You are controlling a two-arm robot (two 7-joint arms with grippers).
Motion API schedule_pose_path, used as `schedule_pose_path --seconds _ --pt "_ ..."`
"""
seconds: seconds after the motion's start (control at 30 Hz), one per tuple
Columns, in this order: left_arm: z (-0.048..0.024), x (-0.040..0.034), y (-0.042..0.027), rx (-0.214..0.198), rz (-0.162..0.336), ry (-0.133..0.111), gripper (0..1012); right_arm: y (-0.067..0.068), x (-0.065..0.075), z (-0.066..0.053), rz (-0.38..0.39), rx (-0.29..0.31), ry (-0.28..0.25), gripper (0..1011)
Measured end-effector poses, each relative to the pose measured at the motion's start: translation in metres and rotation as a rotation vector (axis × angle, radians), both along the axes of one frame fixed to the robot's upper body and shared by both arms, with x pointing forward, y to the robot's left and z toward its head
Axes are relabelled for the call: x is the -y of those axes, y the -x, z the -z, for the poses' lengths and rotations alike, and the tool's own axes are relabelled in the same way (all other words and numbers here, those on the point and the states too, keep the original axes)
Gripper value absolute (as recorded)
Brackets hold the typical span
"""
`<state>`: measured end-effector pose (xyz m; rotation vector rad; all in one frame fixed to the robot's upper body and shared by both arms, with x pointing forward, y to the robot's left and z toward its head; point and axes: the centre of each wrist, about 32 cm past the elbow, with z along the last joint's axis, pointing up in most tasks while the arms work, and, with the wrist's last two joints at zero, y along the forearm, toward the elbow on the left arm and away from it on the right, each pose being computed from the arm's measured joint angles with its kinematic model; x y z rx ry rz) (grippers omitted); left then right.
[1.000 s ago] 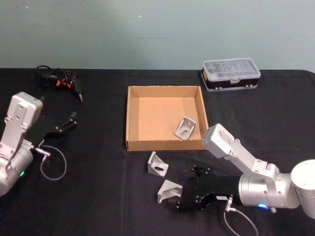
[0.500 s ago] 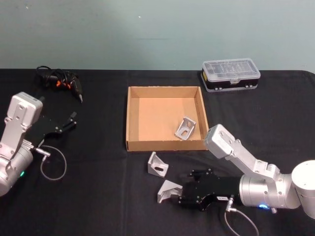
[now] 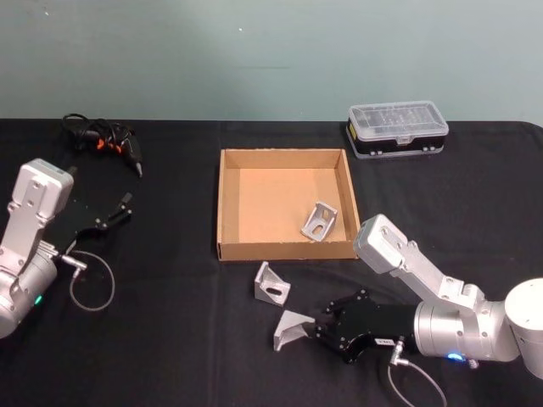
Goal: Use one hand to pick up the angle iron from the table and place it into the box.
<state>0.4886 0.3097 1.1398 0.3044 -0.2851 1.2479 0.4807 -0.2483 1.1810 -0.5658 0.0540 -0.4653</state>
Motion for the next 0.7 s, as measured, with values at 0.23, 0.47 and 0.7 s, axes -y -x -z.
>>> schedule_pose_path --seconds 0.23,0.47,0.7 --pt "0.0 0.0 0.0 0.0 0.0 0.0 1000 0.0 0.0 0.002 0.002 0.0 -0.004 58" --pt "0.0 0.0 0.0 0.0 0.0 0.0 1000 0.003 0.003 -0.004 0.018 0.025 -0.025 58" --pt "0.0 0.0 0.0 0.0 0.0 0.0 1000 0.007 0.007 -0.021 0.052 0.084 -0.06 58"
